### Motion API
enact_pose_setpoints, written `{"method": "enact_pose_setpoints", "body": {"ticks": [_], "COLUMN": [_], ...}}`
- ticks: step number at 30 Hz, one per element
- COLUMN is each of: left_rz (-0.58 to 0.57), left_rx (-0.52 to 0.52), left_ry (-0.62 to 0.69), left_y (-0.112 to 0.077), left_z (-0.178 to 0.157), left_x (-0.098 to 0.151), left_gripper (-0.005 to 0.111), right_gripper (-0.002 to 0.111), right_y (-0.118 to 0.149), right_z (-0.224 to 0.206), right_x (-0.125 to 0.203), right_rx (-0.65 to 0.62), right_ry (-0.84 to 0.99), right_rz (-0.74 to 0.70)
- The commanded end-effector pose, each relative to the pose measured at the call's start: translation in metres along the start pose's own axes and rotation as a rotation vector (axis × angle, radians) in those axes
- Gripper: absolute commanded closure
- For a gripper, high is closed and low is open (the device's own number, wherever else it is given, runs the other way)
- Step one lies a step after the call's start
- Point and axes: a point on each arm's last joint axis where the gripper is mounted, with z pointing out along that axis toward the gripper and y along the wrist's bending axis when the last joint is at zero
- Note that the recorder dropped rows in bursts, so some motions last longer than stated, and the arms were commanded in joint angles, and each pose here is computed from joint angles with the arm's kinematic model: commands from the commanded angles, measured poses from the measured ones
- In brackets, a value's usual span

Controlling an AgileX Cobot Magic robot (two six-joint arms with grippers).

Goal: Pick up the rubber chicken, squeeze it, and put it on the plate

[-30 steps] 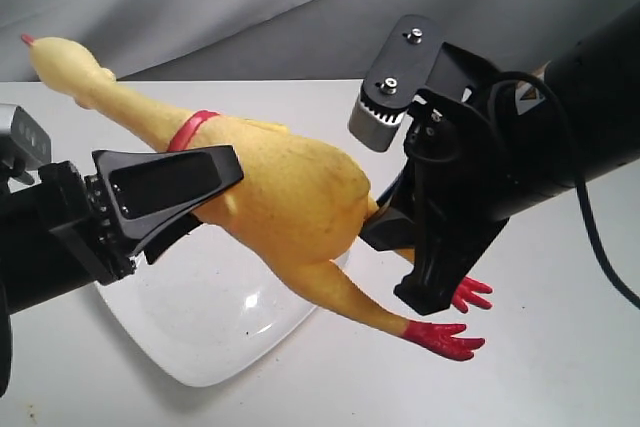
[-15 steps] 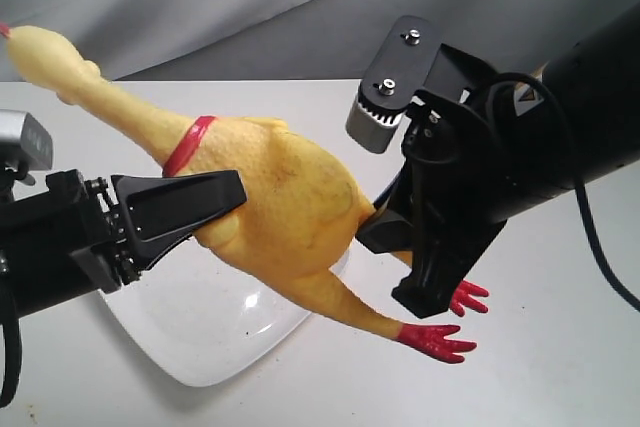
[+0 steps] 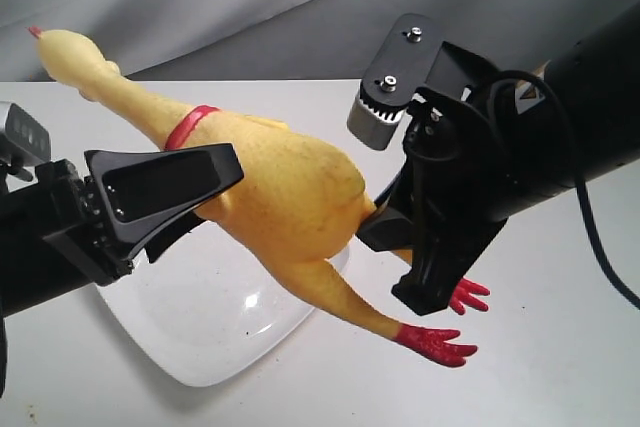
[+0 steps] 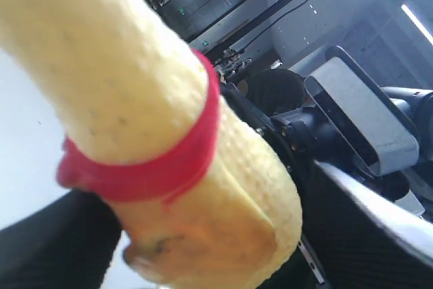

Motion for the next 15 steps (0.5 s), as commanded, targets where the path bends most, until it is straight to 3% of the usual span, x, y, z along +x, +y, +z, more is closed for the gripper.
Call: {"method": "enact_pose_setpoints", "body": {"ticks": [1, 6, 13, 15], "left_rz": [-0.009, 0.048, 0.054, 0.054], "left_rx": [-0.043, -0.060, -0.061, -0.061], "left_ry": [-0.004, 0.035, 0.036, 0.036], "left_y": [0.0043, 0.0060, 0.0061, 0.0061], "left_z": [0.0000, -0.0001, -0.0001, -0.0001], "left_x": [-0.0002, 0.0031, 0.0032, 0.0032], "left_gripper": [0.061, 0.107, 0.105, 0.098], "right_gripper": [0.108, 0.108, 0.108, 0.108], "right_y": [0.0019, 0.0019, 0.0019, 0.0019], "right_z": [-0.0041, -0.0041, -0.0041, -0.0041], "right_x": [-0.0021, -0.0021, -0.0021, -0.0021], "right_rx": [0.001, 0.001, 0.001, 0.001], "right_ry": [-0.019, -0.019, -0.019, -0.019], "right_rz": [-0.001, -0.001, -0.001, -0.001]}}
